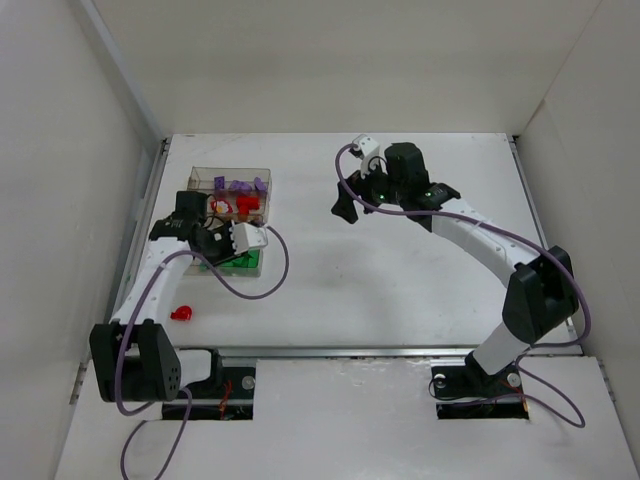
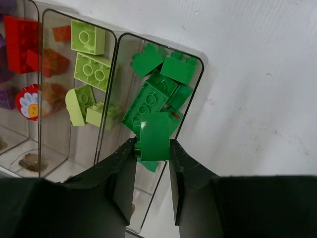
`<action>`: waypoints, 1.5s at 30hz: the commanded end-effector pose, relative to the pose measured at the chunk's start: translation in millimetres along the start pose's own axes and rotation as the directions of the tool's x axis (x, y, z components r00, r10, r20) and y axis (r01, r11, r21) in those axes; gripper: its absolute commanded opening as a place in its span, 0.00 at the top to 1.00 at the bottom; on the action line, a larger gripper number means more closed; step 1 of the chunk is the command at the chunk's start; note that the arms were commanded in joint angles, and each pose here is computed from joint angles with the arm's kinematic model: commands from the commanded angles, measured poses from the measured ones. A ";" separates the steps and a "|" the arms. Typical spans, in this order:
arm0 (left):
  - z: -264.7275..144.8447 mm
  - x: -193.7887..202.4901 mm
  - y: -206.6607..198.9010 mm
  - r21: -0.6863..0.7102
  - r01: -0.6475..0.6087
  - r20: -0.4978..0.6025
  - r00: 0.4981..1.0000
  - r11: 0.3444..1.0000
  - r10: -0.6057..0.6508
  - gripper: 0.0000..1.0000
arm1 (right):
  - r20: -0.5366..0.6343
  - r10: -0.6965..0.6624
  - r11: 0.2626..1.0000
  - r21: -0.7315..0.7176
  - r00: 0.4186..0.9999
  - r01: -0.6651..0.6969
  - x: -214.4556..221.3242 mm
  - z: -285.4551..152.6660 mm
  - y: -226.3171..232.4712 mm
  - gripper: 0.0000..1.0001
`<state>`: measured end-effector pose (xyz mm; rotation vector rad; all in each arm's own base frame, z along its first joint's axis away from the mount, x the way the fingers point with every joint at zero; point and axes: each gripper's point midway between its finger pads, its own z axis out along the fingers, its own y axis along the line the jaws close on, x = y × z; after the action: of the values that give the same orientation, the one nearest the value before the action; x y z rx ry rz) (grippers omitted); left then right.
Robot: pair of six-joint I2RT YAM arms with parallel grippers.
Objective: Sort the legos into containers by color
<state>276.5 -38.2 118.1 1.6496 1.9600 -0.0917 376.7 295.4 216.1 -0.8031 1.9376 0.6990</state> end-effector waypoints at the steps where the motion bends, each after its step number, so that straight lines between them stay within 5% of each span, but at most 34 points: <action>1: 6.3 10.0 5.1 0.003 0.011 -0.025 1.000 1.000 -0.011 0.86 | 0.093 -0.037 0.999 -0.018 0.995 0.039 -34.5 -3.7 6.6 0.00; 5: 12.9 16.7 8.3 0.014 0.051 -0.043 0.998 0.999 -0.050 0.54 | 0.083 -0.034 0.999 -0.019 0.996 0.035 -28.4 -4.7 7.2 0.00; 6: 11.4 14.4 14.0 -0.005 0.053 -0.037 0.998 0.999 -0.053 0.39 | 0.083 -0.034 0.999 -0.019 0.996 0.035 -28.4 -4.7 7.2 0.00; 10: 2.8 6.8 25.6 -0.059 0.071 -0.018 0.997 0.996 -0.073 0.24 | 0.085 -0.034 0.999 -0.019 0.996 0.036 -27.9 -7.2 8.2 0.00; 13: -11.2 -1.2 43.1 -0.150 0.112 0.013 0.994 0.982 -0.111 0.24 | 0.085 -0.034 0.999 -0.019 0.996 0.036 -27.9 -7.2 8.2 0.00; 16: -32.3 12.1 58.2 -0.304 0.338 -0.026 0.932 0.891 -0.363 0.26 | 0.084 -0.037 0.999 -0.027 0.996 0.040 -27.7 -6.1 12.5 0.00; 18: -43.4 26.9 58.0 -0.374 0.516 -0.053 0.818 0.771 -0.573 0.32 | 0.084 -0.037 0.999 -0.027 0.996 0.040 -27.7 -6.1 12.5 0.00; 22: -57.8 57.7 6.0 -0.389 0.681 -0.229 0.580 0.620 -0.782 0.33 | 0.064 -0.034 0.998 -0.048 0.997 0.037 -21.6 3.0 16.0 0.00; 29: -60.4 102.9 -53.2 -0.425 0.738 -0.334 0.411 0.524 -0.849 0.18 | 0.036 -0.022 0.990 -0.138 0.999 0.027 -31.7 28.1 21.5 0.00; 34: -39.6 116.5 -80.2 -0.388 0.775 -0.367 0.365 0.498 -0.855 0.00 | 0.012 -0.027 0.987 -0.157 1.000 0.028 -38.8 36.5 25.3 0.00; 41: -32.7 142.1 -86.5 -0.415 0.713 -0.384 0.426 0.565 -0.819 0.00 | 0.011 -0.035 0.990 -0.138 0.999 0.037 -40.9 38.6 20.9 0.00; 45: -21.4 154.1 -90.6 -0.375 0.730 -0.422 0.415 0.572 -0.806 0.02 | -0.001 -0.036 0.992 -0.125 0.999 0.036 -38.1 39.7 22.1 0.00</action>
<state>168.6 77.8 46.7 0.4821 2.9833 0.2048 395.3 340.1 212.1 -0.9000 1.9533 0.8103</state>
